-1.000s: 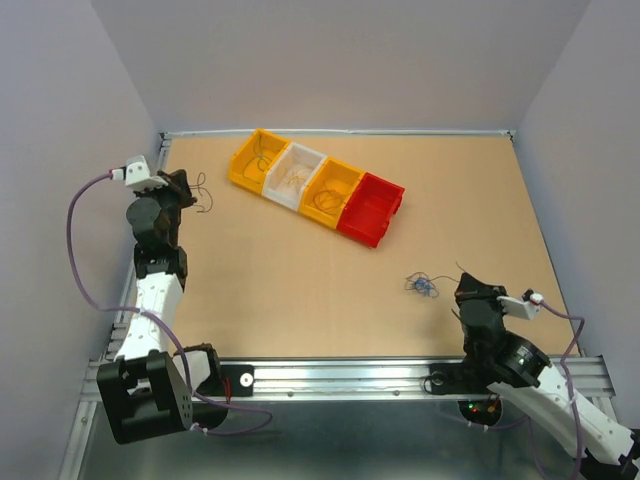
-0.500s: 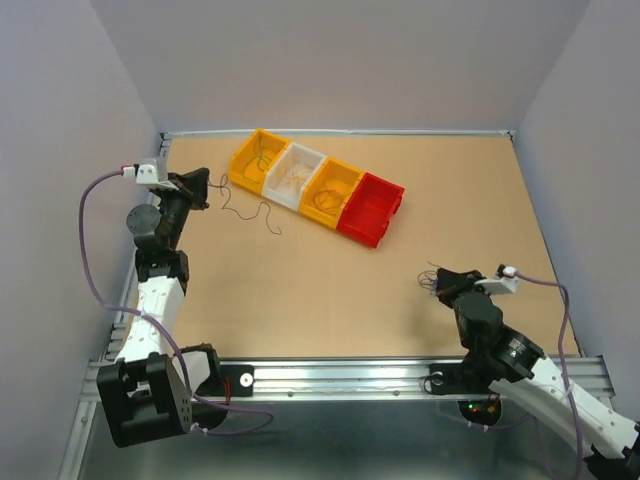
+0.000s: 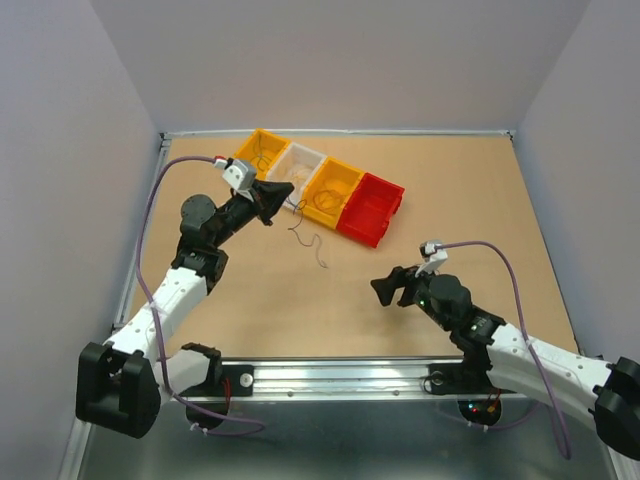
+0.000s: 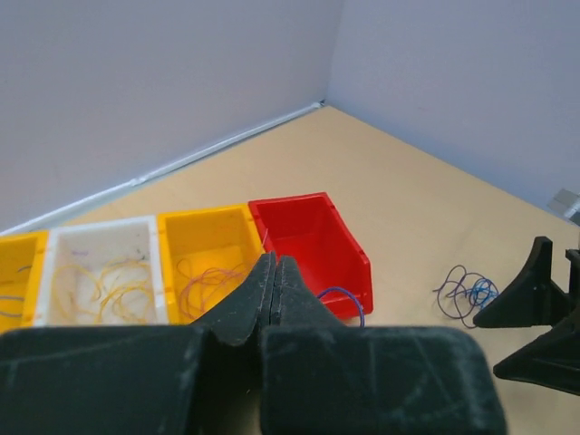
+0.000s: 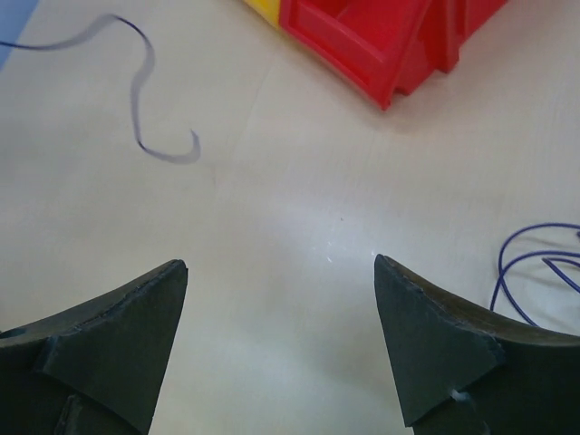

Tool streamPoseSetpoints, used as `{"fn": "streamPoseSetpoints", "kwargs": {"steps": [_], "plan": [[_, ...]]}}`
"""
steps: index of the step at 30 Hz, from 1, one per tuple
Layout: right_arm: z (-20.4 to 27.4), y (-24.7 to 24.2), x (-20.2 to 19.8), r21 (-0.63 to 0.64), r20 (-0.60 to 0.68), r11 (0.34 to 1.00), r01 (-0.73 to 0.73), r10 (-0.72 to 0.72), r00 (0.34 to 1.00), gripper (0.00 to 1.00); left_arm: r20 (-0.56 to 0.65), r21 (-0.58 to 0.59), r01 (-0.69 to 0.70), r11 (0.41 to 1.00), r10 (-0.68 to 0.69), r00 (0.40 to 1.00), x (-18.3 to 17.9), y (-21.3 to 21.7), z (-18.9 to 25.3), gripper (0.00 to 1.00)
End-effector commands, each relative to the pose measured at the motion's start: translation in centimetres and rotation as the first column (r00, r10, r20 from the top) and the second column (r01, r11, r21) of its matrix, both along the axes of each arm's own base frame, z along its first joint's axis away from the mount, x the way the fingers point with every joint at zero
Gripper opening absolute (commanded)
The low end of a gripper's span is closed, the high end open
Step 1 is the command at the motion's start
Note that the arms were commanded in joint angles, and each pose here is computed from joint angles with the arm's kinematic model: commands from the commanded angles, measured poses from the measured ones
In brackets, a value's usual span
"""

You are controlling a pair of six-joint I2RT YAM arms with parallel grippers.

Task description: Untangle the cables

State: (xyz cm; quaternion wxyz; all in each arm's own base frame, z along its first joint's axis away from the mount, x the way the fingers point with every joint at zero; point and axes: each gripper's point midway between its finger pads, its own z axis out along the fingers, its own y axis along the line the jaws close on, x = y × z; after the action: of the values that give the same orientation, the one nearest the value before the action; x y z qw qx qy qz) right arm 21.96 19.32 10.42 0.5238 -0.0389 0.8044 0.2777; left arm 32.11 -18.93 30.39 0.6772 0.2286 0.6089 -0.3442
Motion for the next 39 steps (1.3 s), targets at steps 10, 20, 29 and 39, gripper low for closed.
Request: {"fn": "streamPoseSetpoints", "kwargs": {"steps": [10,20,29,39], "plan": [[9.7,-1.9,0.0,0.257,0.231,0.965,0.052,-0.113,0.966,0.89,0.087,0.056,0.141,0.988,-0.145,0.986,5.4,-9.6,7.6,0.00],[10.4,-4.7,-0.7,0.315,0.248,0.941,0.125,-0.208,0.946,0.89,-0.023,0.181,0.230,0.956,-0.230,0.973,11.1,-16.0,5.6,0.00],[9.8,-4.7,-0.6,0.302,0.236,0.944,0.133,-0.210,0.949,0.89,-0.071,0.208,0.233,0.950,-0.223,0.972,14.8,-19.0,2.4,0.00],[10.0,-5.0,-0.5,0.296,0.241,0.944,0.144,-0.220,0.945,0.89,0.067,0.282,0.162,0.946,-0.188,0.980,12.8,-20.7,5.6,0.00]]}}
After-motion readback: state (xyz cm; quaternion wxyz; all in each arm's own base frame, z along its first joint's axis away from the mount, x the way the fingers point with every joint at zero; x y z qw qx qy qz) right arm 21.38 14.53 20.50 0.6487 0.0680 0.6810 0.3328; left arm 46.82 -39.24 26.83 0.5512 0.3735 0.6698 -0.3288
